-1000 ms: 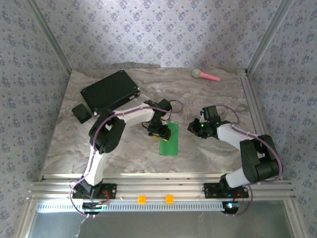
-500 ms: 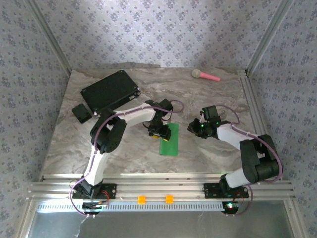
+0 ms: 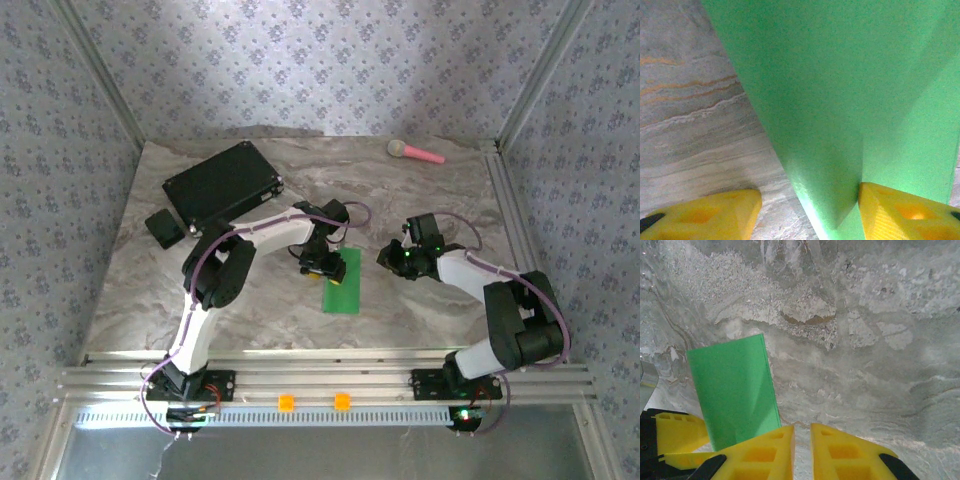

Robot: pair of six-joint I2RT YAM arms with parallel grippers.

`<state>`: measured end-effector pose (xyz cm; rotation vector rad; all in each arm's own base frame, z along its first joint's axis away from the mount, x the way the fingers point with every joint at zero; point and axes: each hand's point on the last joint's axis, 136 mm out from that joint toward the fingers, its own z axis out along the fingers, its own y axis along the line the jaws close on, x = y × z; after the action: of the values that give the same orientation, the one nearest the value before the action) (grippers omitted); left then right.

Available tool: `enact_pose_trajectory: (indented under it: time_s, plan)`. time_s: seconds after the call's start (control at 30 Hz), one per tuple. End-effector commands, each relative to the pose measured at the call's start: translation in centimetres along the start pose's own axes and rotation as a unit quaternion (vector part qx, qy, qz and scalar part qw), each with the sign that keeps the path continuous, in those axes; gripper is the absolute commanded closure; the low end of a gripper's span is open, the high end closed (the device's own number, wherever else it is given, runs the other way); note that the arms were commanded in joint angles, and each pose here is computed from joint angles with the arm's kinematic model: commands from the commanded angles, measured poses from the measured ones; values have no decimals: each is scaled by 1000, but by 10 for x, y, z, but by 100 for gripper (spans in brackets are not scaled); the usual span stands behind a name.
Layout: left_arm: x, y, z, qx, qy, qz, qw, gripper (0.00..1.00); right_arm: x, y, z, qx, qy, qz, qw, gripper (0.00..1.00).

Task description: Fold a paper plane with a square sheet of paper (pick it up from the middle)

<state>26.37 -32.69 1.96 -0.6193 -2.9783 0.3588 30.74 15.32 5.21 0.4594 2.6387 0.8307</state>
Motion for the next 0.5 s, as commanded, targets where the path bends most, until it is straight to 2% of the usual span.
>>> enact_pose_trajectory:
  time_s: [0.0, 0.47]
  plan:
    - [2, 18, 50, -33, 21, 11, 999, 42, 7, -7, 3, 15, 13, 8, 1000, 83]
    - [1, 17, 53, -36, 20, 4, 999, 41, 7, -6, 3, 14, 13, 8, 1000, 81]
